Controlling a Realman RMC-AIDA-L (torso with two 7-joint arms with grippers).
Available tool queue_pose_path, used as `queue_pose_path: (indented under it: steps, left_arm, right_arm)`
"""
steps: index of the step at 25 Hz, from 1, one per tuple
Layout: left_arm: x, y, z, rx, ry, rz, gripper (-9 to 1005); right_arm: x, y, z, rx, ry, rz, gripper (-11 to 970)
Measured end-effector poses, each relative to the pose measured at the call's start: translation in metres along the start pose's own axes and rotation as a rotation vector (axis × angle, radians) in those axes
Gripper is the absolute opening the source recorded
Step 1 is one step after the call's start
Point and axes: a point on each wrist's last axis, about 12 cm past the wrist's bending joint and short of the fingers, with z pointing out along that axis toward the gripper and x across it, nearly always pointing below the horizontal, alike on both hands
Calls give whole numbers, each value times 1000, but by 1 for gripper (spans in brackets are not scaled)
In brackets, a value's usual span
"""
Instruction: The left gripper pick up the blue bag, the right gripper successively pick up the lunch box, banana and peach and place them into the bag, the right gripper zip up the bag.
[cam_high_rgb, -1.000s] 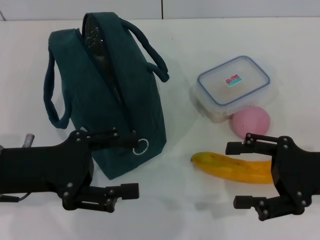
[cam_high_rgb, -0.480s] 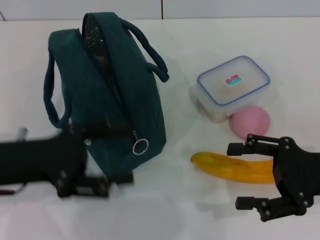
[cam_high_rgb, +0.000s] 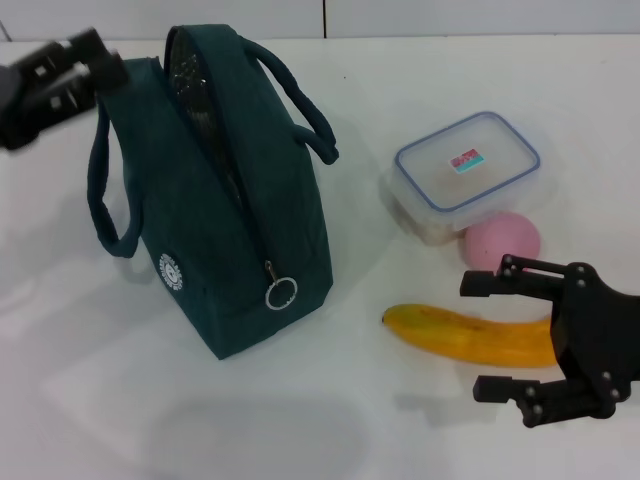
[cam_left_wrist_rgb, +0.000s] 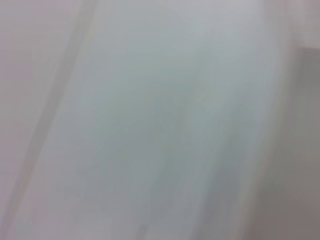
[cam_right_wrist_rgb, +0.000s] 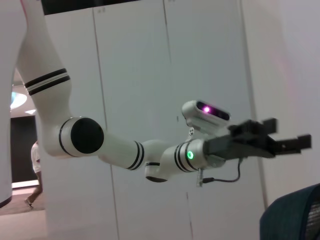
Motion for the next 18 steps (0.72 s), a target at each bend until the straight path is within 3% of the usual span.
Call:
queue_pose_path:
  steps: [3,7,12,18]
  left_arm:
    - [-4,14,-1,-112,12,-79,874]
    - [-12,24,-3,-207,118,-204,874]
    - [-27,22,-1,-318,287,-344,874]
    - [-38,11,27,-366,454,-454,874]
  right_arm:
    - [0,0,-1,9,-4,-1,856]
    - [0,0,-3,21,-7,-2,856]
    - [-2,-2,-8,47,-10,-9,857]
    - [-2,-2,-12,65,-12,-12,857]
